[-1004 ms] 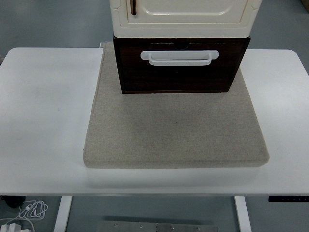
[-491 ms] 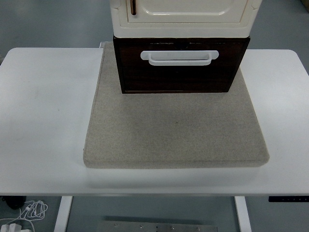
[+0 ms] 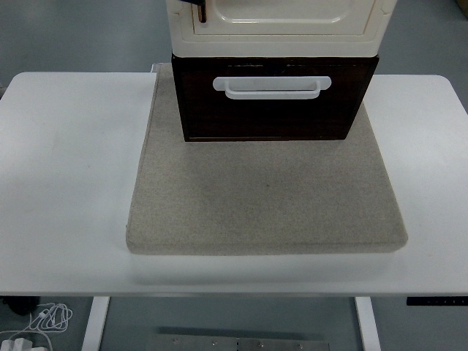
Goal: Open the drawer under the combination cabinet
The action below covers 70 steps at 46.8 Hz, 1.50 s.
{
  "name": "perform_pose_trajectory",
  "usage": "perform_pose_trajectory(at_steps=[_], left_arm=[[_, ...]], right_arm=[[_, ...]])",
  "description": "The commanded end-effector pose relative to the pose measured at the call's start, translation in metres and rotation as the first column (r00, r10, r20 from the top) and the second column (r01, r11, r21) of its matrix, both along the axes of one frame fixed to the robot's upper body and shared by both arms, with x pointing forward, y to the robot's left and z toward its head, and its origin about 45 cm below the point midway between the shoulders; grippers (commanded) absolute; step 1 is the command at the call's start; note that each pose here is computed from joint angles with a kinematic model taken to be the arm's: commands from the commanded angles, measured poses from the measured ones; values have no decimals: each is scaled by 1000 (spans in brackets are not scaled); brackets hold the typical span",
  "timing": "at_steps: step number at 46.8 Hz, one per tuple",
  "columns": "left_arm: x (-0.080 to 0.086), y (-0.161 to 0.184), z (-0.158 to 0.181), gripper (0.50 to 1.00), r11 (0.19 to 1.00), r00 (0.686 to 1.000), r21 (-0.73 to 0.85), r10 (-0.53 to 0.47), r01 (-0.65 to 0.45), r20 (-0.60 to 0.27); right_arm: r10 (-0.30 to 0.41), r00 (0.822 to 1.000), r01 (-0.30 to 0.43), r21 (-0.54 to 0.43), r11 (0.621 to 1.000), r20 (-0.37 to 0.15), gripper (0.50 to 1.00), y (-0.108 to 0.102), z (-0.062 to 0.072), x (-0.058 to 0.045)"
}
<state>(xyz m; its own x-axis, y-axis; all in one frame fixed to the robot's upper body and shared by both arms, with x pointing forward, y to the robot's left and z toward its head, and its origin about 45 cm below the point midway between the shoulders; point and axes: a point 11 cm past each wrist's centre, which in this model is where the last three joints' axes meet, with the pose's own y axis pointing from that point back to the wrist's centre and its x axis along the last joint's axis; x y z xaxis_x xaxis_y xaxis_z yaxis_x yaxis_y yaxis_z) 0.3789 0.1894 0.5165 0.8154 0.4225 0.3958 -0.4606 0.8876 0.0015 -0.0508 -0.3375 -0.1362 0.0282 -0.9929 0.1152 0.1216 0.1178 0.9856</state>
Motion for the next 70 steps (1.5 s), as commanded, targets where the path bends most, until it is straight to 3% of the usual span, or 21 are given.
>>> perform_pose_trajectory(at_steps=[1, 9, 31, 49, 58, 70], left_arm=[[-3, -9, -12, 1000, 999, 1000, 45, -21, 22, -21], [-9, -23, -21, 1000, 986, 999, 157, -44, 47, -27], [-3, -49, -69, 1000, 886, 996, 463, 18, 23, -83], [-2, -94, -87, 1000, 844, 994, 536, 74, -21, -79], [15, -98, -89, 1000, 827, 984, 548, 171, -122, -39], [21, -97, -81, 1000, 825, 977, 540, 211, -167, -19]], right_arm=[[0, 1000, 0, 1, 1000, 0, 928, 0, 0, 0], [0, 1000, 0, 0, 1000, 0, 928, 0, 0, 0], [0, 1000, 0, 1, 1000, 0, 928, 0, 0, 0], [0, 1000, 0, 0, 1000, 0, 928, 0, 0, 0], [0, 1000, 0, 0, 1000, 0, 928, 0, 0, 0], [0, 1000, 0, 0, 1000, 0, 928, 0, 0, 0]])
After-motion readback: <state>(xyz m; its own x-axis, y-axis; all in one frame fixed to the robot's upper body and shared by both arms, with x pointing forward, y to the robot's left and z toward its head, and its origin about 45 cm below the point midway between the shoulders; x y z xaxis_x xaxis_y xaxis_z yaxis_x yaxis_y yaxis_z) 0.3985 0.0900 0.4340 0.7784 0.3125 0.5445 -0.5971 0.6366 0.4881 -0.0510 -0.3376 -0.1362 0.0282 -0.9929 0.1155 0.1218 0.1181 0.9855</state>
